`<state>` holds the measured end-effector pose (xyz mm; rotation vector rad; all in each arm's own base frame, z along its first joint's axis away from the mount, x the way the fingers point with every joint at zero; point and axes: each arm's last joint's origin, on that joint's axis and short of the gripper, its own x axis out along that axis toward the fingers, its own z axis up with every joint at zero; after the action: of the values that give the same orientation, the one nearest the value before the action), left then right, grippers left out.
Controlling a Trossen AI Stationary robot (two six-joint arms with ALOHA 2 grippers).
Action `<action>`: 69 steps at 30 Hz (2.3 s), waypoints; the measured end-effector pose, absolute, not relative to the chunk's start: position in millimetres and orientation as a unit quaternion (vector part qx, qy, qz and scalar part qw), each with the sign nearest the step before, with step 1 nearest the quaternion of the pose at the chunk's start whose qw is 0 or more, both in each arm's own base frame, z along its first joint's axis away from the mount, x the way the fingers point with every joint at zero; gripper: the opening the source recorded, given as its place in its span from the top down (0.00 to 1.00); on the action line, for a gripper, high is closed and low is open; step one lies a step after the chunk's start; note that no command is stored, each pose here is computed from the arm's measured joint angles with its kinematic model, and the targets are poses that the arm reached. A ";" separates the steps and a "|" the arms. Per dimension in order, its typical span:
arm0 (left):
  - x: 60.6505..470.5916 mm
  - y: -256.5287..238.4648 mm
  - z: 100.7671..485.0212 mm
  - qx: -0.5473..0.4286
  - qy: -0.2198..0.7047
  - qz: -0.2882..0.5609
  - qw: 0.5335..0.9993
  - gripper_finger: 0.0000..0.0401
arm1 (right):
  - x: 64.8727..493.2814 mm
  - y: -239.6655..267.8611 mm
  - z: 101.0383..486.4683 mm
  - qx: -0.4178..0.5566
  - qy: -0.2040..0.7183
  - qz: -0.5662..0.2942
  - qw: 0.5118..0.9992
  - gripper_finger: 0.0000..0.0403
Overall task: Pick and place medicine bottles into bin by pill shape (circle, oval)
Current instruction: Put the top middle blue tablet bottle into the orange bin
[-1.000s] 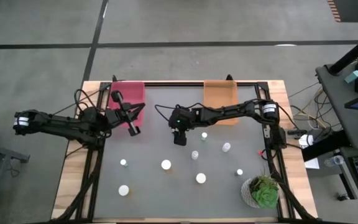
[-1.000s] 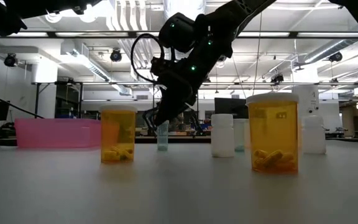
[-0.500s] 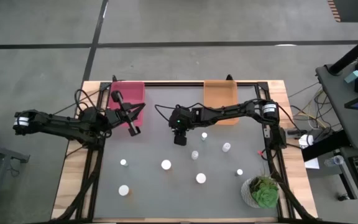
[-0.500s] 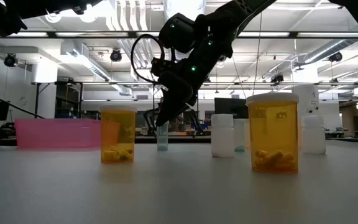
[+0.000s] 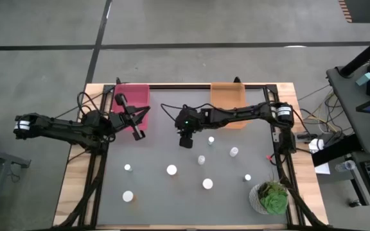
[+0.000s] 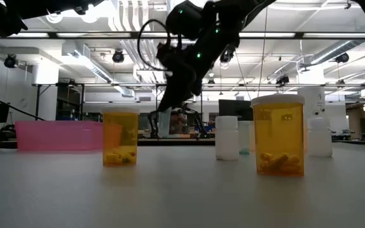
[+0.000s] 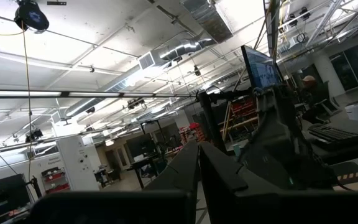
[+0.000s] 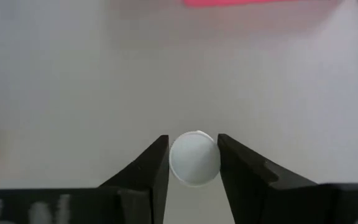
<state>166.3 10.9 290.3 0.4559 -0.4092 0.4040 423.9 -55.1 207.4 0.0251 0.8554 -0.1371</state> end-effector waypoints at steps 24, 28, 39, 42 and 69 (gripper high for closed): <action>166.2 10.8 290.3 0.223 -0.200 0.197 0.933 1.00 | 318.7 -195.2 275.1 0.211 0.370 -0.427 0.798 0.70; 166.2 10.8 290.3 0.223 -0.200 0.197 0.933 1.00 | 310.3 -204.9 271.2 0.210 0.372 -0.465 0.775 0.71; 166.2 10.8 290.3 0.223 -0.200 0.197 0.933 1.00 | 293.1 -212.6 233.5 0.229 0.375 -0.518 0.734 0.71; 166.2 10.9 290.3 0.222 -0.200 0.197 0.933 1.00 | 290.5 -213.5 223.7 0.239 0.365 -0.524 0.731 0.71; 166.1 10.8 290.3 0.222 -0.201 0.197 0.933 1.00 | 278.4 -205.1 181.4 0.278 0.350 -0.530 0.721 0.60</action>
<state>166.1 10.8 290.3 0.4549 -0.4102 0.4037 278.4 -205.1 181.4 0.6135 0.7743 -1.1716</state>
